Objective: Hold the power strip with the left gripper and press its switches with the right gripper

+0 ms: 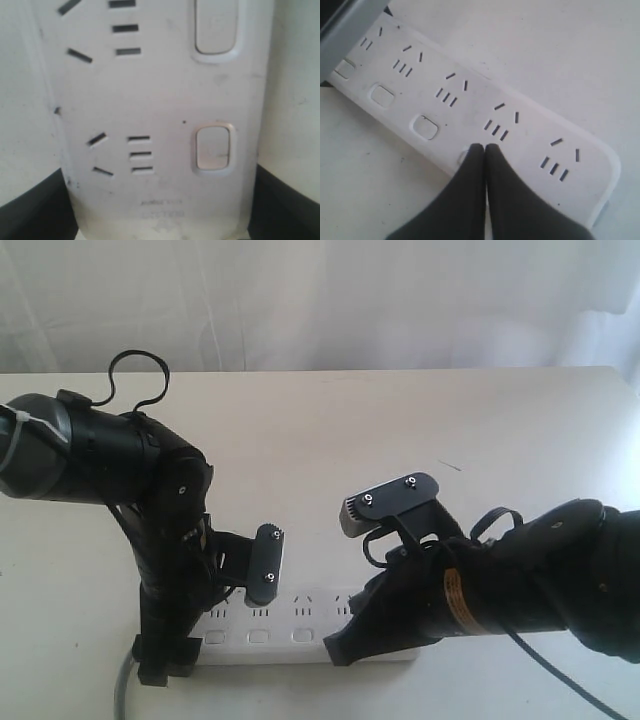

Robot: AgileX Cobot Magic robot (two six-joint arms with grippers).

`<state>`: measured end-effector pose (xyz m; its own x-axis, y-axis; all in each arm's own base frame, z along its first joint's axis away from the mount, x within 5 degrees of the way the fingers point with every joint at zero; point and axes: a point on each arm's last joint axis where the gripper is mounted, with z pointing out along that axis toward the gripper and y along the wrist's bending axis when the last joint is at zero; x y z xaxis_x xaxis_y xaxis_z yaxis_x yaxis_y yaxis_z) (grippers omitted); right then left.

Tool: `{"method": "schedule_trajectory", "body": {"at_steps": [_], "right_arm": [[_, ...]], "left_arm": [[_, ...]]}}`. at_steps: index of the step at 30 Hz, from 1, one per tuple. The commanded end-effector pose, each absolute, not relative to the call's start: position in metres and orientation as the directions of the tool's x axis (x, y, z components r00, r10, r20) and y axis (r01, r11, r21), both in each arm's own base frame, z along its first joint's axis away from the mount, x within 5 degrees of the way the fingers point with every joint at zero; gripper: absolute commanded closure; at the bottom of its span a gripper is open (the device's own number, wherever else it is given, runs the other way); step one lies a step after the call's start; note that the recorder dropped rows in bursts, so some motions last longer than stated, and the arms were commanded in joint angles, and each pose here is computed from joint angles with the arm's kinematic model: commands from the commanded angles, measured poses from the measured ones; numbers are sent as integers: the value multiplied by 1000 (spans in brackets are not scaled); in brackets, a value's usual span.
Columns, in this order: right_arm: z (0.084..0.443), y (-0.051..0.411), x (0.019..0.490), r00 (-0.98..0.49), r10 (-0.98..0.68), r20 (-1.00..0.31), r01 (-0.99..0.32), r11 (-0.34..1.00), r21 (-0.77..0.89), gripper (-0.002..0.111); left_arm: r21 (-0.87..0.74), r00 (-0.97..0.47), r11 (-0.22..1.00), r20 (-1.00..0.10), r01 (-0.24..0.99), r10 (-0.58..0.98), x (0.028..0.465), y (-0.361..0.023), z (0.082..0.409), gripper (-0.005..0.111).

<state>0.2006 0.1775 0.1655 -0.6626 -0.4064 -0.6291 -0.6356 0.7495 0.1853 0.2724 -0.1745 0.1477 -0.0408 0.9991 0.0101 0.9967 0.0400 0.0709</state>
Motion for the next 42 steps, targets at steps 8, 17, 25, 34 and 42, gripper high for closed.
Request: {"method": "schedule_trajectory", "body": {"at_steps": [8,17,25,34,42], "right_arm": [[148,178,203,-691,-435,-578,-628,757,181,108],[150,179,207,-682,-429,-592,-622,766,162,108],[154,183,209,-676,-425,-602,-631,755,175,108],[156,189,206,-648,-429,-630,-678,702,219,108],[157,190,207,-628,-435,-645,-694,689,210,108]], "left_arm": [[-3,-69,69,36,998,997,265,-175,134,107],[-8,-76,77,29,997,997,264,-175,134,107],[-13,-84,84,23,996,996,264,-176,134,107],[-13,-84,84,23,996,996,264,-176,134,107],[-27,-83,84,35,996,996,262,-175,134,107]]}}
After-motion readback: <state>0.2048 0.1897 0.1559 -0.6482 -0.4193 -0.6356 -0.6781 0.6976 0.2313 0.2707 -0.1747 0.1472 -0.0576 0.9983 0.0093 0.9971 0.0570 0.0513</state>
